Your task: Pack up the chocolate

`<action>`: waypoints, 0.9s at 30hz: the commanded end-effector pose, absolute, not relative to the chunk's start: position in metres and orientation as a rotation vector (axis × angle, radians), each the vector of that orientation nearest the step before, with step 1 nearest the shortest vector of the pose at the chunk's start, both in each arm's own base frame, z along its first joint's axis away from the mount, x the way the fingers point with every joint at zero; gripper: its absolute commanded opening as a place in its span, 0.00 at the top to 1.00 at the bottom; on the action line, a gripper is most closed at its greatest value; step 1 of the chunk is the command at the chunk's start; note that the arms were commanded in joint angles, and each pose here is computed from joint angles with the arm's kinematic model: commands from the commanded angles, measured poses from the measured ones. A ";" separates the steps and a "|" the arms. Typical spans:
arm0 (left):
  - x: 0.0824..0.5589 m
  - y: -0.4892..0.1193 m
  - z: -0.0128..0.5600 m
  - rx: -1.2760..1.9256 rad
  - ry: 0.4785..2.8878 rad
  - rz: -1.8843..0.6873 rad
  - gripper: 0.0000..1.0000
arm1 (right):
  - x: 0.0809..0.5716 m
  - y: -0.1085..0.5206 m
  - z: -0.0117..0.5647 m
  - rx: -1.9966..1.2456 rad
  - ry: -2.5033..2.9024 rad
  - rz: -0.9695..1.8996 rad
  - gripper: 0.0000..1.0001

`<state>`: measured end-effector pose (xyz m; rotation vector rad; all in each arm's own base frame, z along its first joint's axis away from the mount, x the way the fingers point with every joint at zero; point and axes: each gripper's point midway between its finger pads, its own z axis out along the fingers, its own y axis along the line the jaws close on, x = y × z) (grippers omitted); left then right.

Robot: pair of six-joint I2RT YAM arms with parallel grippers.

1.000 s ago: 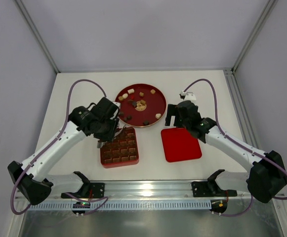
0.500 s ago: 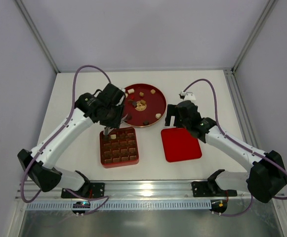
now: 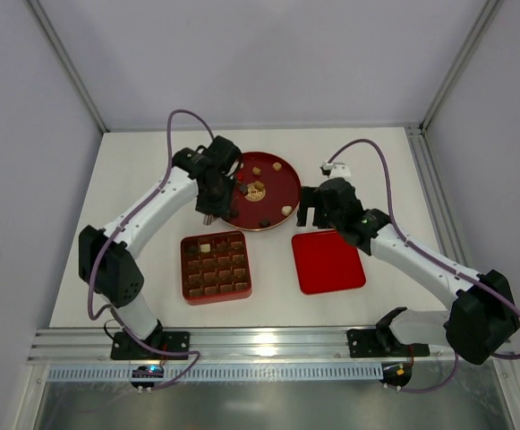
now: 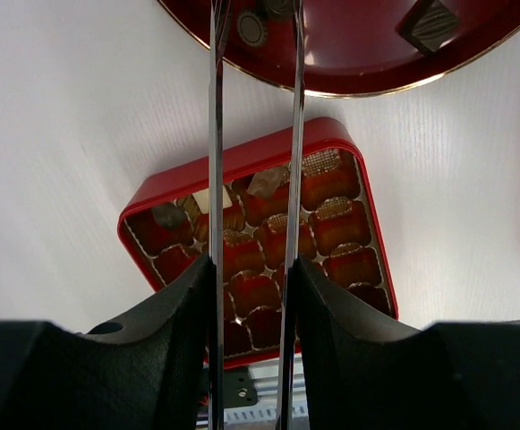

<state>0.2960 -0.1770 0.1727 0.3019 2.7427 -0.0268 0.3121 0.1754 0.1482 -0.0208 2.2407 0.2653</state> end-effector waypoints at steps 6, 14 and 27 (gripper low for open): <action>0.316 -0.194 0.171 0.347 2.711 -0.085 0.60 | 0.321 0.175 0.165 -0.035 2.202 0.270 0.00; 0.313 -0.193 0.163 0.358 2.736 -0.086 0.60 | 0.320 0.176 0.160 -0.031 2.211 0.279 0.00; 0.311 -0.195 0.150 0.379 2.768 -0.086 0.61 | 0.318 0.175 0.158 -0.015 2.210 0.286 0.00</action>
